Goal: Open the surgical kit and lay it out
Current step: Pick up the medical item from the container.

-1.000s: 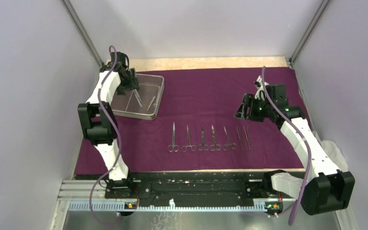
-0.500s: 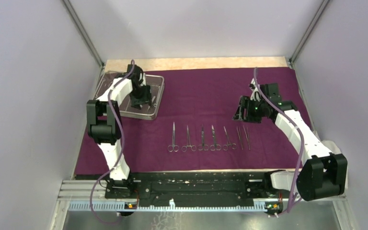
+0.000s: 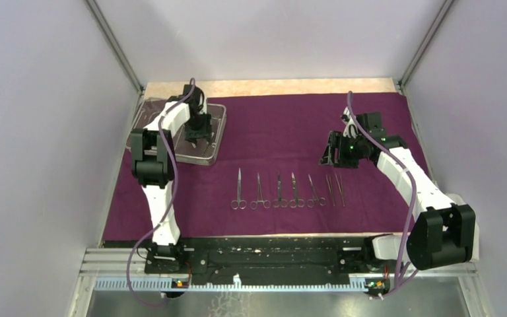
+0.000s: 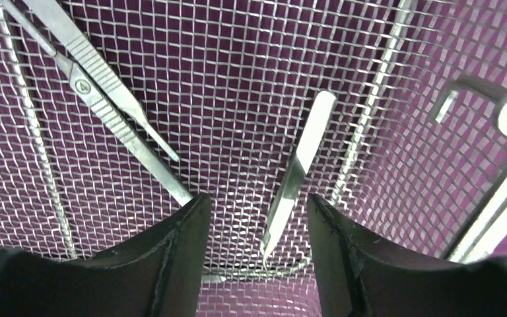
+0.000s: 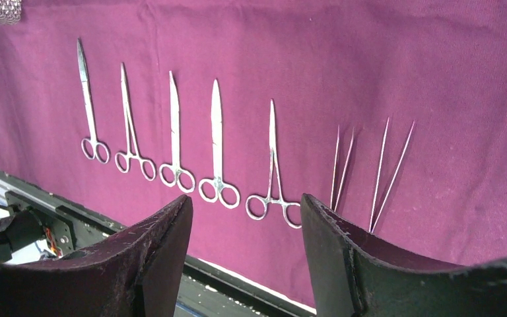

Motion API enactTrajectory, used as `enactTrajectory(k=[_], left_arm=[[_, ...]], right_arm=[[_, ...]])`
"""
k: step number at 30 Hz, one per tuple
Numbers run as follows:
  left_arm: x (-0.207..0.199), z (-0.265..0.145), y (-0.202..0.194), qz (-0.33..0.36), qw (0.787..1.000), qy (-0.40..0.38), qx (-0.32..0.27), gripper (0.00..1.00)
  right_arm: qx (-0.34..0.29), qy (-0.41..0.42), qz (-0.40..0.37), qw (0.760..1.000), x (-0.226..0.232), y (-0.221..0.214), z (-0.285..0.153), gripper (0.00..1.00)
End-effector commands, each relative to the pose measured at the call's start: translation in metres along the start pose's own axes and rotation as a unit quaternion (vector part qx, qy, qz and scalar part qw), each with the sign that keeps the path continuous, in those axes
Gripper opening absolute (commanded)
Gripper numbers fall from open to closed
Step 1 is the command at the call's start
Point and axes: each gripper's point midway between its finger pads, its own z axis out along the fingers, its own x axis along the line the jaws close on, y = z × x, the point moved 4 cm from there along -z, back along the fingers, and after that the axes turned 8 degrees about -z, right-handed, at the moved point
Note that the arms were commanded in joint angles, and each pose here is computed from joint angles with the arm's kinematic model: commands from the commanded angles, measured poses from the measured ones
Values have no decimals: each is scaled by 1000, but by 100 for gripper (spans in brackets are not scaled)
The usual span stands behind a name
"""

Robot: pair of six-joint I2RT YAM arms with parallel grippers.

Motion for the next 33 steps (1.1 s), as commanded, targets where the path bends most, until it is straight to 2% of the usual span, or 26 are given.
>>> enactTrajectory(k=[1,6,10,12,18,23,27,30,33], left_arm=[[2,8,8,15,999,33,-7,59],[10,14,2,11,998,57,5,47],[17,4,8,32,996,81,-9,23],[18,-8,19,36,995,88,-30,16],[10,-46,58,26,991,86,-100,7],[1,-93,76,-10,985,73,-157,2],[-19,-136,69,-27,984,-4,-176,1],[-55,-162,43,-20,977,-145,-153,2],[-80,-170,-3,-21,959,-263,-107,1]], right_arm=[[-24,13,-14,1000,7,16,-6,61],[-24,19,-11,999,10,19,-6,61],[-25,25,-5,999,12,18,-6,61],[-22,31,1,999,13,16,-6,61],[-18,33,7,999,15,15,-7,61],[-26,25,-21,999,15,17,-16,61],[-56,48,-81,994,32,29,-25,62],[-102,73,-149,981,51,43,-34,62],[-180,109,-229,950,74,54,-53,63]])
